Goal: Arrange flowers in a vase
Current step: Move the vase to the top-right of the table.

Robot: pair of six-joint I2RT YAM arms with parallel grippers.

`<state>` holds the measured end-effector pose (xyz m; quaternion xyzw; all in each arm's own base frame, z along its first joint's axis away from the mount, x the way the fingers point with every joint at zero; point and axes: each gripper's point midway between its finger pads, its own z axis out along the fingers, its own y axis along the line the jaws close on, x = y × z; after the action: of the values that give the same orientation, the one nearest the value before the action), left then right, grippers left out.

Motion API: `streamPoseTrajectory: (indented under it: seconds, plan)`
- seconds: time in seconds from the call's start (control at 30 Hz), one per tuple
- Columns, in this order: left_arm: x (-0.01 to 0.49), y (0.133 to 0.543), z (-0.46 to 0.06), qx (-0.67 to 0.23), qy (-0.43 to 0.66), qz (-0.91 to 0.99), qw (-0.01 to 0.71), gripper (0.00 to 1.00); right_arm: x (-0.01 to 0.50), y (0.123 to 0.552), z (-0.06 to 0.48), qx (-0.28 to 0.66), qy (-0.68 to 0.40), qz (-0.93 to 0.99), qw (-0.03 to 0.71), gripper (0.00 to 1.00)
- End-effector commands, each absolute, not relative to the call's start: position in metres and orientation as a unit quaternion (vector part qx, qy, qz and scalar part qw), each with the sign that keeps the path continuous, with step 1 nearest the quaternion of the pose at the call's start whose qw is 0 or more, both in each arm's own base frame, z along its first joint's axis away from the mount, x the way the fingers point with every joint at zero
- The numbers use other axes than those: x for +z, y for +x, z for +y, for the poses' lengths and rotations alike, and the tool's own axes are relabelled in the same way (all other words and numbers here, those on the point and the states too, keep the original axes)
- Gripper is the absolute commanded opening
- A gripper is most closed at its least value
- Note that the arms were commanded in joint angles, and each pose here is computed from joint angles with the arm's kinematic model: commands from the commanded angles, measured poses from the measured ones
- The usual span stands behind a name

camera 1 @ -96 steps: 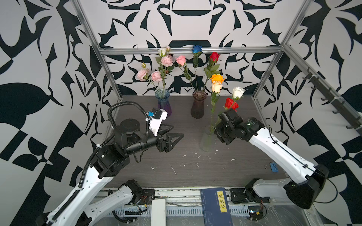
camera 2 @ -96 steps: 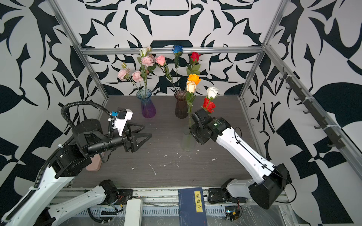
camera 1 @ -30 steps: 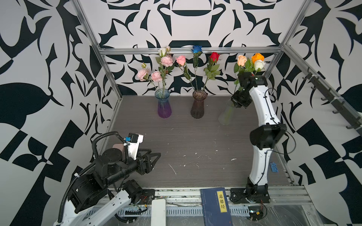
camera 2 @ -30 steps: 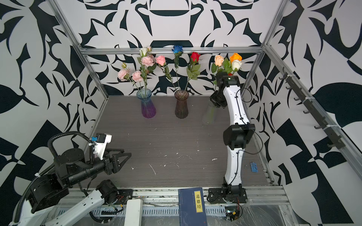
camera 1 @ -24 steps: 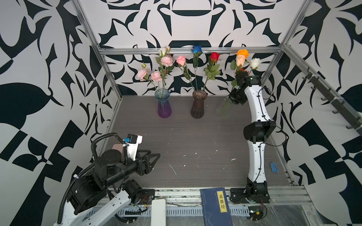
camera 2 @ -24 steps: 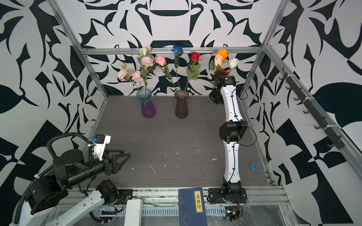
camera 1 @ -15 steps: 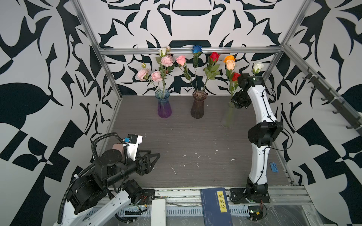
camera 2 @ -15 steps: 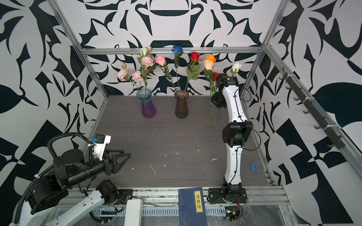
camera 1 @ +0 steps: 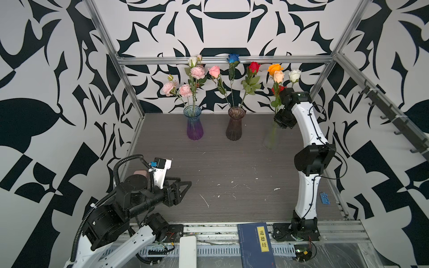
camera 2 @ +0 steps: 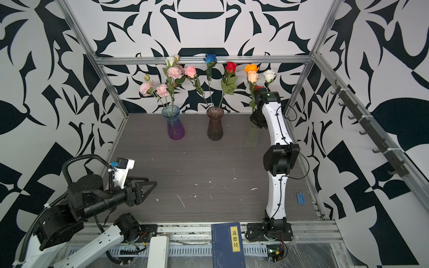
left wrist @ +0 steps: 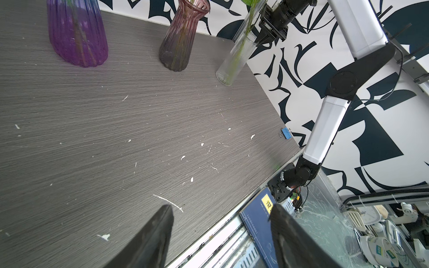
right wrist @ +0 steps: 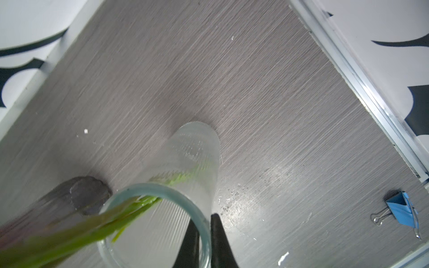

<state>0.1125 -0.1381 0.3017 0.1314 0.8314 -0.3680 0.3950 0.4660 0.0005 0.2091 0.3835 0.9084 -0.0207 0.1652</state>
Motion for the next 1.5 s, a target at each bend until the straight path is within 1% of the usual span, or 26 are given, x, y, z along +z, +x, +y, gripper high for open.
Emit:
streamPoseTrajectory:
  seconds: [0.0, 0.13, 0.27, 0.4, 0.63, 0.77, 0.97, 1.23, 1.3, 1.33, 1.37, 1.4, 1.43, 1.47]
  plan:
    - [0.306, 0.109, -0.136, -0.37, 0.129, 0.834, 0.389, 0.7, 0.24, 0.476, -0.012, -0.024, 0.424, 0.872, 0.241, 0.0]
    - [0.306, 0.109, -0.136, -0.369, 0.128, 0.835, 0.388, 0.7, 0.239, 0.481, -0.012, -0.009, 0.446, 0.858, 0.255, 0.0]
    - [0.306, 0.108, -0.135, -0.369, 0.127, 0.836, 0.386, 0.7, 0.238, 0.482, -0.016, -0.013, 0.462, 0.848, 0.26, 0.0]
    - [0.305, 0.108, -0.135, -0.368, 0.125, 0.837, 0.385, 0.7, 0.232, 0.479, -0.022, -0.005, 0.488, 0.836, 0.25, 0.0]
    - [0.304, 0.108, -0.136, -0.369, 0.125, 0.838, 0.382, 0.7, 0.229, 0.481, -0.03, 0.014, 0.51, 0.82, 0.26, 0.0]
    - [0.303, 0.109, -0.137, -0.37, 0.125, 0.838, 0.38, 0.7, 0.224, 0.482, -0.033, 0.03, 0.525, 0.812, 0.252, 0.0]
    - [0.303, 0.11, -0.139, -0.372, 0.124, 0.839, 0.378, 0.7, 0.226, 0.486, -0.042, 0.03, 0.525, 0.814, 0.245, 0.0]
    - [0.303, 0.111, -0.141, -0.376, 0.123, 0.838, 0.376, 0.69, 0.218, 0.481, -0.042, 0.022, 0.525, 0.818, 0.232, 0.0]
    - [0.304, 0.111, -0.141, -0.377, 0.123, 0.837, 0.377, 0.69, 0.214, 0.481, -0.036, 0.037, 0.521, 0.824, 0.221, 0.0]
    - [0.304, 0.11, -0.141, -0.377, 0.123, 0.837, 0.377, 0.69, 0.214, 0.481, -0.035, 0.038, 0.52, 0.825, 0.22, 0.02]
    - [0.304, 0.11, -0.141, -0.377, 0.122, 0.837, 0.377, 0.69, 0.213, 0.482, -0.036, 0.038, 0.518, 0.826, 0.22, 0.06]
    - [0.305, 0.11, -0.14, -0.376, 0.122, 0.837, 0.379, 0.69, 0.213, 0.482, -0.035, 0.04, 0.516, 0.827, 0.22, 0.14]
    - [0.306, 0.11, -0.14, -0.376, 0.122, 0.837, 0.379, 0.69, 0.212, 0.483, -0.035, 0.042, 0.514, 0.828, 0.22, 0.25]
    - [0.306, 0.11, -0.14, -0.376, 0.122, 0.837, 0.379, 0.69, 0.212, 0.484, -0.034, 0.043, 0.513, 0.829, 0.221, 0.32]
